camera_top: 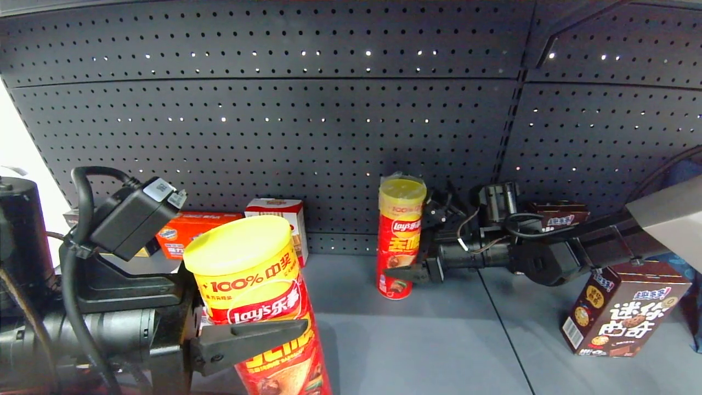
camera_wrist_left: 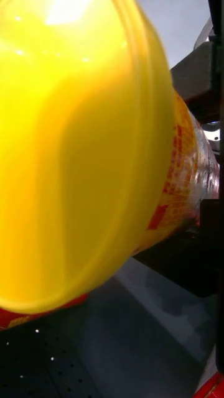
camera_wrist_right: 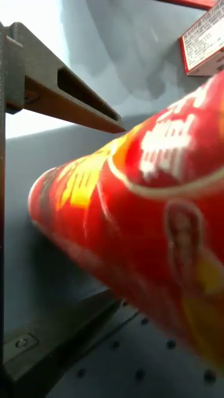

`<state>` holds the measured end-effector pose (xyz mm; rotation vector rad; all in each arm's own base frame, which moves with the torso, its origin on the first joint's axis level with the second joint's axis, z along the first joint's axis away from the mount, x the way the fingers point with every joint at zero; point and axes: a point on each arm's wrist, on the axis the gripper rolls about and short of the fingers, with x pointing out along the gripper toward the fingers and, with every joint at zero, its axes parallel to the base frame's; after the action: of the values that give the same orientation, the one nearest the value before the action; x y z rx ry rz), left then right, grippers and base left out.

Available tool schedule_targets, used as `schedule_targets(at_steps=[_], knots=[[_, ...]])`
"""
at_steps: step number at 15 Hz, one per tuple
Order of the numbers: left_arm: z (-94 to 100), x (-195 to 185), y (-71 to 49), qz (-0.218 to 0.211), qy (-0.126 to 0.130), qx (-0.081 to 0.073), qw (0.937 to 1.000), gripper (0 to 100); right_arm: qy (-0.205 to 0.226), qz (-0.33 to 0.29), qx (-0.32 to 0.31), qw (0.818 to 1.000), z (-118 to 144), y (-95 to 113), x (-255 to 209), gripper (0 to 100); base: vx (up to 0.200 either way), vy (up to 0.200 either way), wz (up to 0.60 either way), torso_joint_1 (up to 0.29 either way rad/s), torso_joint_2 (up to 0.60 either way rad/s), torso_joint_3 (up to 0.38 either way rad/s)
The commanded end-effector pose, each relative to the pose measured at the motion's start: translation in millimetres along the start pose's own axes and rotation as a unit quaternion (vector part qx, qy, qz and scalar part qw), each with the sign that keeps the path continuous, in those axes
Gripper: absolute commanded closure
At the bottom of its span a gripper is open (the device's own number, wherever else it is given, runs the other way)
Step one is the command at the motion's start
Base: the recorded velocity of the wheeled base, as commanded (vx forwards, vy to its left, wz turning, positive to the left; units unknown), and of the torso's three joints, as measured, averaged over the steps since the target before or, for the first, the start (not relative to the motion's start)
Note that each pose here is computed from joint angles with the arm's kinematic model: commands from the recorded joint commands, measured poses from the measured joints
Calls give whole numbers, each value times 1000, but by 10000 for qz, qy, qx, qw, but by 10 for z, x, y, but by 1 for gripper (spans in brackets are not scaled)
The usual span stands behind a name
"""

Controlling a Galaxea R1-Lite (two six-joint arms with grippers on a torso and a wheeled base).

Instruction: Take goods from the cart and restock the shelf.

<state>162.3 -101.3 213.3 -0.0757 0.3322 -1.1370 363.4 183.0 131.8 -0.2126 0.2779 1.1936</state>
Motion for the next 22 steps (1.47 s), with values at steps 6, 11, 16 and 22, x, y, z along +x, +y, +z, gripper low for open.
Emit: schedule_targets(at_steps=[6, 11, 16, 22], knots=[[1, 0, 0, 0, -3, -2, 10000, 100, -13, -3, -29, 10000, -38, 4, 43, 100, 0, 0, 0, 0, 0, 0], [-6, -3, -2, 0, 3, -7, 10000, 100, -12, -99, -9, 9999, 116, 232, -83, 100, 0, 0, 0, 0, 0, 0], [-21, -7, 0, 24, 19, -23, 10000, 100, 58, -314, -96, 9994, 240, 604, -333, 100, 0, 0, 0, 0, 0, 0], [-8, -6, -3, 16, 3, -7, 10000, 100, -254, -318, 127, 9991, 186, 985, -529, 100, 0, 0, 0, 0, 0, 0]])
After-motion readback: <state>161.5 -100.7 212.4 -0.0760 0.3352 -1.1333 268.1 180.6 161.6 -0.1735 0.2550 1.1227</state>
